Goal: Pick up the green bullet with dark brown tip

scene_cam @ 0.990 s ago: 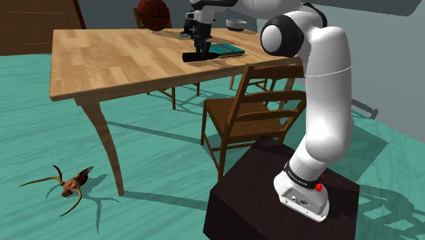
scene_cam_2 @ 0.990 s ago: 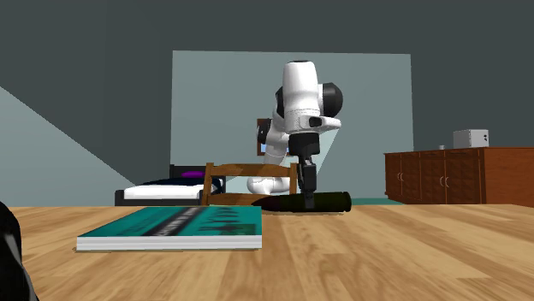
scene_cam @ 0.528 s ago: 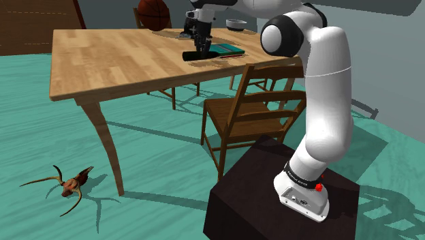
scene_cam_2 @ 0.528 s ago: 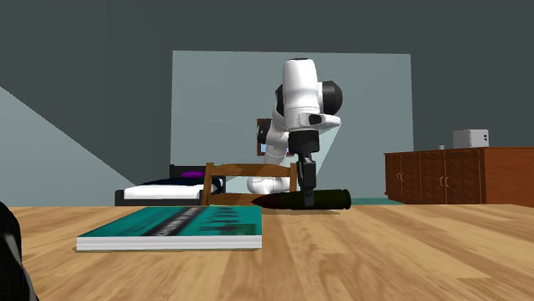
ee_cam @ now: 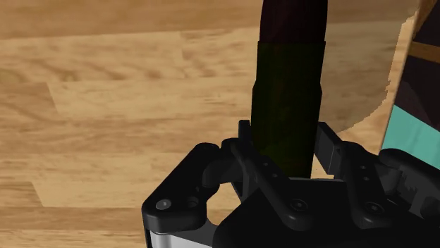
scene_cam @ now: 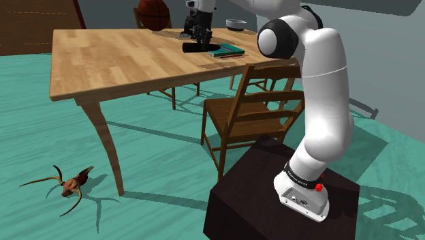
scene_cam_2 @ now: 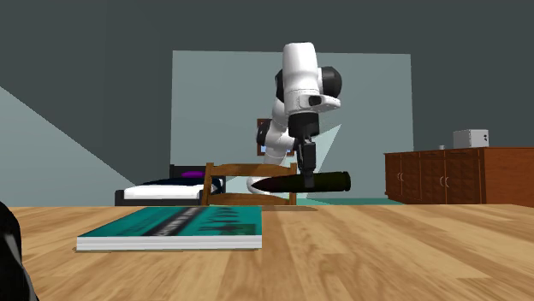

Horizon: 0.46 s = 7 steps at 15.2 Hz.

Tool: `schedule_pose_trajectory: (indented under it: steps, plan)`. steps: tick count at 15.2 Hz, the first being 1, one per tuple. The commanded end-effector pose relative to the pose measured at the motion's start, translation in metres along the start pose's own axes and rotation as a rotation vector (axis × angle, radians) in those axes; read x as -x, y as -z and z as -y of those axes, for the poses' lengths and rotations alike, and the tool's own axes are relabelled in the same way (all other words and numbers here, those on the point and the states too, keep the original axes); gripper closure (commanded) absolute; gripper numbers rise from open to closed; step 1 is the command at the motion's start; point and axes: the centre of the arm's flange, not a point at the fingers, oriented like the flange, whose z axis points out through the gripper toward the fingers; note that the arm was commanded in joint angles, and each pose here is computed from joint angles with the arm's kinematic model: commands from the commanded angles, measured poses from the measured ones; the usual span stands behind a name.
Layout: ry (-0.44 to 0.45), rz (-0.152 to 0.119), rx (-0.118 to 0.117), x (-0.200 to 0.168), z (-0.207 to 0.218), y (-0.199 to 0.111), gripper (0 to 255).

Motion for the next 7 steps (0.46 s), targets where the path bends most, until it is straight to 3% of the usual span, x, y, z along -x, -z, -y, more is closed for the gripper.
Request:
schedule_pose_trajectory:
  steps: [1, 7]
  plan:
    - [0.0, 0.0, 0.0, 0.0, 0.0, 0.011, 255]
    - [0.0, 0.0, 0.0, -0.001, 0.0, 0.033, 255]
